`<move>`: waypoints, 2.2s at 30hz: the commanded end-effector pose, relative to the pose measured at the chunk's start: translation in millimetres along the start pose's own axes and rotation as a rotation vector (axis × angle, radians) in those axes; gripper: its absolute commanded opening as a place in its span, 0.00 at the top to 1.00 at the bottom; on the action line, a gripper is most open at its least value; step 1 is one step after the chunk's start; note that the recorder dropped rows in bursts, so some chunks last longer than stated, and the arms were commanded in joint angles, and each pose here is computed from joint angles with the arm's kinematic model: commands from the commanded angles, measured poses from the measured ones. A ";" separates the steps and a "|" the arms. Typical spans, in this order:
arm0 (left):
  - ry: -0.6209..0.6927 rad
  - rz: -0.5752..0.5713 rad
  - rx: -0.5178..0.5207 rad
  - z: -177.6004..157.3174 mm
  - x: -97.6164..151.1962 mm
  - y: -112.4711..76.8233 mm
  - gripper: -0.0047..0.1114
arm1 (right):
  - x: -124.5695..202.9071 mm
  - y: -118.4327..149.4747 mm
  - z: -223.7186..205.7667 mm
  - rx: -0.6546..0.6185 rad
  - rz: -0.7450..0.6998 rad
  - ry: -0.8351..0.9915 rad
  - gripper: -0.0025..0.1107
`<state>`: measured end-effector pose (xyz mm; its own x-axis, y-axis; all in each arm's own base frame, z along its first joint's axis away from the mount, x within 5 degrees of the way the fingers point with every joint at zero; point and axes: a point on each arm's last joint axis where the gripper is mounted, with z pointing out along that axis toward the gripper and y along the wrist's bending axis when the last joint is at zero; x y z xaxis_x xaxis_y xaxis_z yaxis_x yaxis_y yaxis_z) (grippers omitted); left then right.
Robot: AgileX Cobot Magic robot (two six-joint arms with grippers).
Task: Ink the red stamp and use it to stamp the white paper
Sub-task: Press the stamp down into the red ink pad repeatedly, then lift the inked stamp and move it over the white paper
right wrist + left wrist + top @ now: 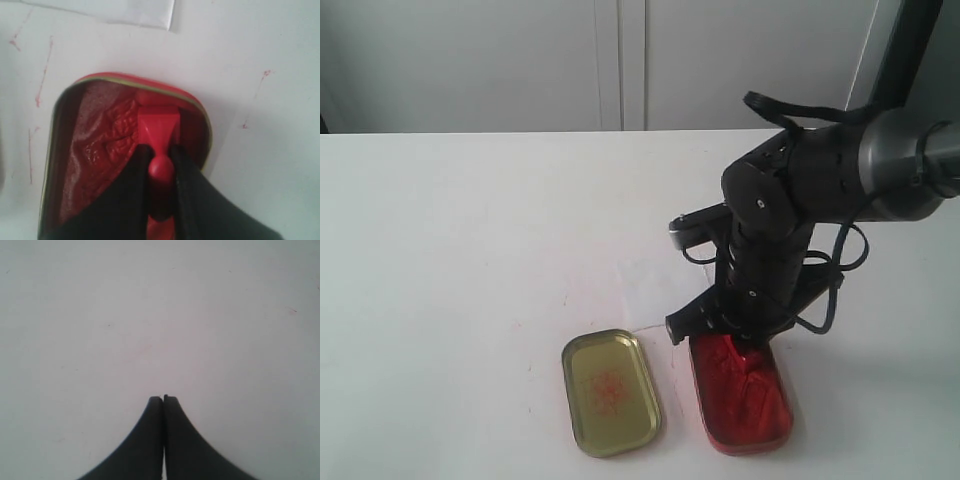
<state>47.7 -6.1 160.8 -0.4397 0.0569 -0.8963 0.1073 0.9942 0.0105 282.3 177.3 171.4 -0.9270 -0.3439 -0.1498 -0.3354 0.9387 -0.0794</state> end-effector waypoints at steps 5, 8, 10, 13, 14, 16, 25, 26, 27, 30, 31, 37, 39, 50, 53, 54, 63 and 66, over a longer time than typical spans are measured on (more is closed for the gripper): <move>0.020 -0.002 0.001 1.2 4.1 -0.1 0.96 | 1.8 -3.6 -11.5 -0.002 0.009 -0.014 0.98; 0.020 -0.002 0.001 1.2 4.1 -0.1 0.96 | 2.0 -4.0 -13.8 -0.003 0.010 -0.019 0.98; 0.020 -0.002 0.001 1.2 4.1 -0.1 0.96 | 2.4 -4.5 -17.4 -0.005 0.011 -0.027 0.98; 0.020 -0.002 0.001 1.2 4.1 -0.1 0.96 | 2.5 -5.0 -20.8 -0.007 0.012 -0.037 0.98; 0.020 -0.002 0.001 1.2 4.1 -0.1 0.96 | 2.6 -5.1 -21.7 -0.008 0.013 -0.040 0.98; 0.020 -0.002 0.001 1.2 4.1 -0.1 0.96 | 3.1 -5.2 -21.6 -0.006 0.013 -0.034 0.98; 0.020 -0.002 0.001 1.2 4.1 -0.1 0.96 | 4.1 -5.5 -21.5 -0.003 0.013 -0.023 0.98; 0.020 -0.002 0.001 1.2 4.1 -0.1 0.96 | 4.1 -5.5 -21.5 -0.003 0.013 -0.023 0.98; 0.020 -0.002 0.001 1.2 4.1 -0.1 0.96 | 4.1 -5.5 -21.5 -0.003 0.013 -0.023 0.98; 0.020 -0.002 0.001 1.2 4.1 -0.1 0.96 | 4.0 -5.6 -22.1 -0.003 0.013 -0.026 0.98; 0.020 -0.002 0.001 1.2 4.1 -0.1 0.96 | 4.0 -5.6 -22.1 -0.003 0.013 -0.026 0.98; 0.020 -0.002 0.001 1.2 4.1 -0.1 0.96 | 4.6 -6.7 -30.4 -0.009 0.016 -0.050 0.98; 0.020 -0.002 0.001 1.2 4.1 -0.1 0.96 | 4.7 -6.9 -32.2 -0.010 0.017 -0.055 0.98; 0.020 -0.002 0.001 1.2 4.1 -0.1 0.96 | 6.2 -7.4 -32.1 -0.005 0.017 -0.039 0.98; 0.020 -0.002 0.001 1.2 4.1 -0.1 0.96 | 6.2 -7.4 -32.1 -0.005 0.017 -0.039 0.98; 0.020 -0.002 0.001 1.2 4.1 -0.1 0.96 | 6.1 -7.3 -32.1 -0.005 0.024 -0.040 0.98; 0.020 -0.002 0.001 1.2 4.1 -0.1 0.96 | 5.9 -7.3 -32.1 -0.006 0.030 -0.042 0.98; 0.020 -0.002 0.001 1.2 4.1 -0.1 0.96 | 5.9 -7.4 -32.1 -0.005 0.029 -0.043 0.98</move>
<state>47.7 -6.1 160.8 -0.4397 0.0569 -0.8963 0.1073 0.9942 0.0105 273.9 171.9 200.1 -0.9277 -0.3218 -0.1892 -0.3155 0.9468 -0.0633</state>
